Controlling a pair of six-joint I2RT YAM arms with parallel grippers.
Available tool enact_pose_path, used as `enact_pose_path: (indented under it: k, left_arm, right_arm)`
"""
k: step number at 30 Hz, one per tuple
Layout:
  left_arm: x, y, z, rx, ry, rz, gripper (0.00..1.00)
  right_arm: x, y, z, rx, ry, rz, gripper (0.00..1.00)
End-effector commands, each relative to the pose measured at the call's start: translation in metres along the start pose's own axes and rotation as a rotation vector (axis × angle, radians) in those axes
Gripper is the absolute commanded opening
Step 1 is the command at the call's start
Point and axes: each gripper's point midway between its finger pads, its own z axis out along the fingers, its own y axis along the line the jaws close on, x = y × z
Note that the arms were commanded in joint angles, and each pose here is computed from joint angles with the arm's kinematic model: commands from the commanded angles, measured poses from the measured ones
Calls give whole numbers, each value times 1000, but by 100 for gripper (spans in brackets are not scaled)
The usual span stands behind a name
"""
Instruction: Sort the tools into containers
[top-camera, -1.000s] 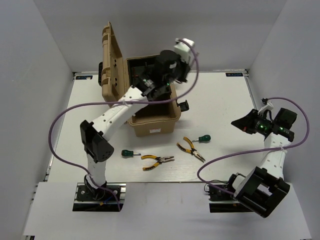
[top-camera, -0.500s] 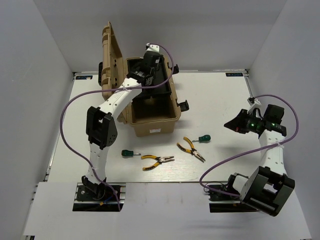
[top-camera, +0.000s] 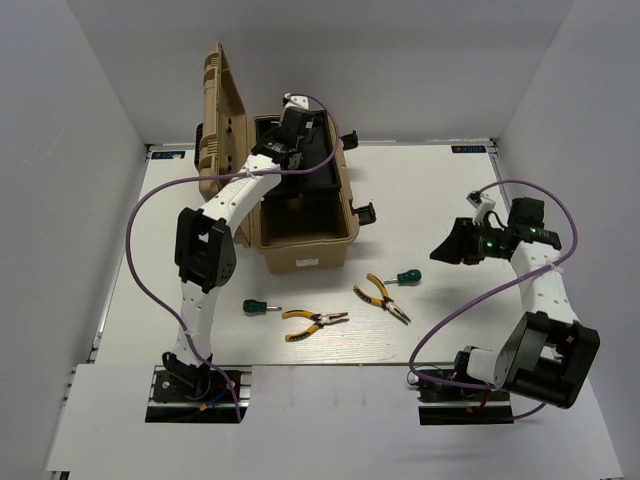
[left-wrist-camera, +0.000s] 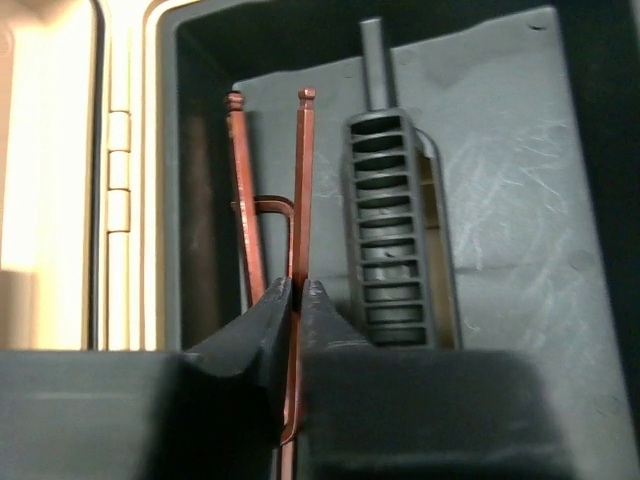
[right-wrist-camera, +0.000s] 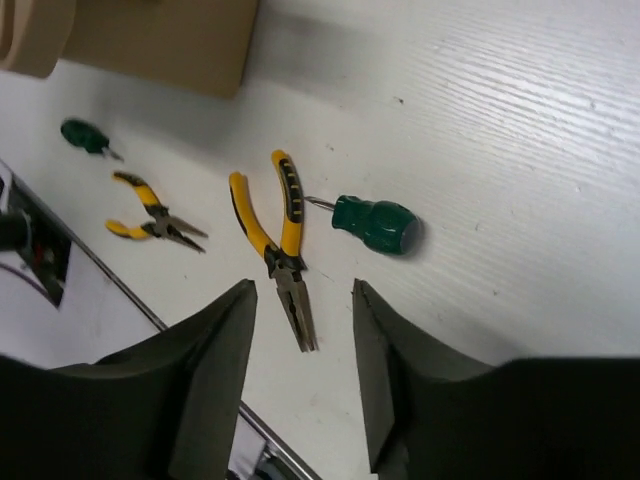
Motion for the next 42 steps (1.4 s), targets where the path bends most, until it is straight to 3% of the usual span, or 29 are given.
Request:
enact_pose_path:
  k: [1, 2, 6, 12, 15, 16, 19, 21, 26, 28, 29, 31, 32, 42]
  left_arm:
    - [-19, 22, -6, -15, -27, -58, 29]
    - [-23, 29, -8, -22, -36, -68, 40]
    - [-27, 35, -11, -19, -42, -78, 54]
    - [-56, 37, -36, 50, -95, -111, 56]
    - [-62, 25, -66, 151, -115, -117, 48]
    - [-66, 15, -76, 230, -126, -119, 35]
    - [-71, 0, -117, 415, -147, -114, 14]
    - [-63, -12, -137, 514, -135, -80, 14]
    - [-43, -50, -223, 920, -124, 35, 66]
    - [-33, -50, -246, 989, -134, 44, 70]
    - [-7, -53, -248, 999, -90, 56, 73]
    - [-5, -33, -279, 1001, -145, 63, 75]
    - [18, -32, -279, 992, -108, 72, 75]
    - [109, 17, -305, 866, 21, -10, 76]
  right_arm:
    - [-8, 16, -1, -90, 27, -192, 51]
    - [-9, 18, 1, -109, 34, -214, 57]
    - [-13, 18, 8, -119, 50, -373, 65]
    - [-15, 13, 16, -123, 85, -607, 67]
    - [1, 14, 24, -195, 111, -821, 67]
    - [7, 12, 26, -212, 124, -864, 65]
    - [24, 0, 35, -256, 174, -1121, 65]
    - [35, -8, 42, -269, 233, -1164, 65]
    - [43, -22, 59, -313, 312, -1257, 67]
    - [47, -23, 68, -328, 336, -1281, 67]
    - [46, -24, 71, -323, 336, -1300, 67]
    - [52, -29, 74, -323, 374, -1330, 67]
    - [53, -29, 76, -330, 382, -1351, 67]
    - [69, -45, 98, -331, 508, -1365, 67]
